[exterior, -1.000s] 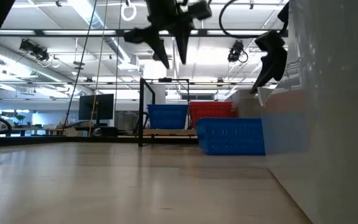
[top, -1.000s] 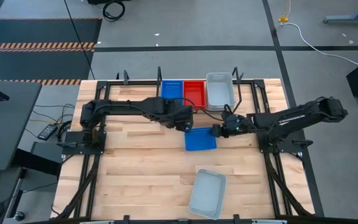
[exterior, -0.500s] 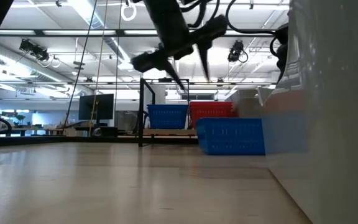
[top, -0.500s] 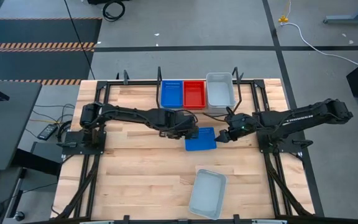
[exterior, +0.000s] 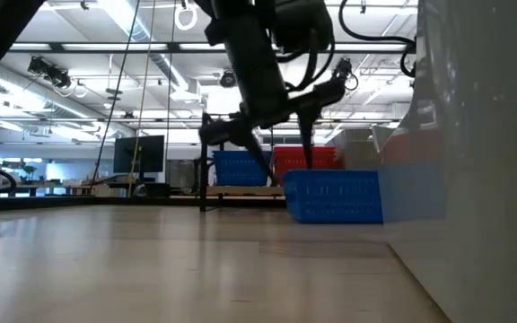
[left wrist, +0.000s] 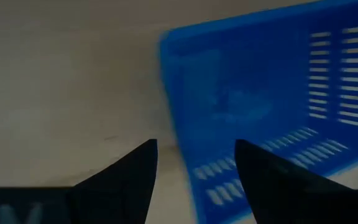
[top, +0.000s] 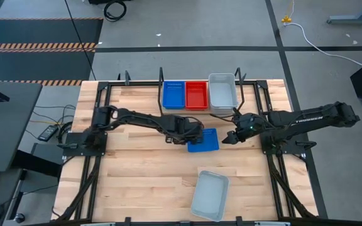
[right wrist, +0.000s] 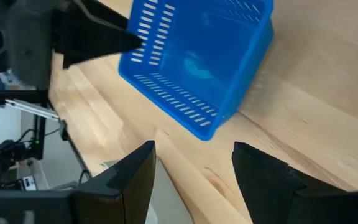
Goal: Stack baskets on shelf by color
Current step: Stack the blue bin on the blue bin on the shelf
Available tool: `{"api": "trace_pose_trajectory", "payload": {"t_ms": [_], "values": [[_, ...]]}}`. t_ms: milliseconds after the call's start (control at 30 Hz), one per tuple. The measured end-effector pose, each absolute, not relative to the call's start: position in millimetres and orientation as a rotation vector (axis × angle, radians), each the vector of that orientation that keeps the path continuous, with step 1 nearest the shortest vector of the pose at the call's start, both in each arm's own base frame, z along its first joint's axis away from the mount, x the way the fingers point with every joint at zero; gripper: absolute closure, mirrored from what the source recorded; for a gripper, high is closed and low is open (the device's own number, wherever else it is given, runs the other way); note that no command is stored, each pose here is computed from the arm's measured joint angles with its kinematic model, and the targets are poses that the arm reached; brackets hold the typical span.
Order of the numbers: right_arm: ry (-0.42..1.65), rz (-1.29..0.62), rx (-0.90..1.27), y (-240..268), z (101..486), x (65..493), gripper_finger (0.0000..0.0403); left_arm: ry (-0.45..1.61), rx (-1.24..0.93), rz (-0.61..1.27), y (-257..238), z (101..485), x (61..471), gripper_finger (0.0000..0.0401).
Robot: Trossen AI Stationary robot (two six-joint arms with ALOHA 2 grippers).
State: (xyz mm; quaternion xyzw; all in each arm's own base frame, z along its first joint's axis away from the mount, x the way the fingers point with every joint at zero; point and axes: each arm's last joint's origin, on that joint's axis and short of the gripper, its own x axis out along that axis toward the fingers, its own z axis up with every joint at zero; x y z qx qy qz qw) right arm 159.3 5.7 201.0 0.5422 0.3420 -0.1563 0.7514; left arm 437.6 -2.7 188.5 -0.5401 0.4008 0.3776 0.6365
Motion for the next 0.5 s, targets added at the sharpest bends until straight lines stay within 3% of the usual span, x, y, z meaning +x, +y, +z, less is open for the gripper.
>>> {"api": "trace_pose_trajectory", "payload": {"t_ms": [233, 333, 500], "values": [[0.745, -0.344, 1.192, 6, 202, 157, 0.0186, 1.014, -1.119, 0.824, -1, 168, 440, 0.0202], [0.742, -0.344, 1.191, 6, 202, 157, 0.0186, 1.025, -1.088, 0.793, 1, 169, 440, 0.025], [0.739, -0.347, 1.19, 5, 202, 157, 0.0186, 1.033, -1.044, 0.766, 6, 169, 440, 0.0364]]}}
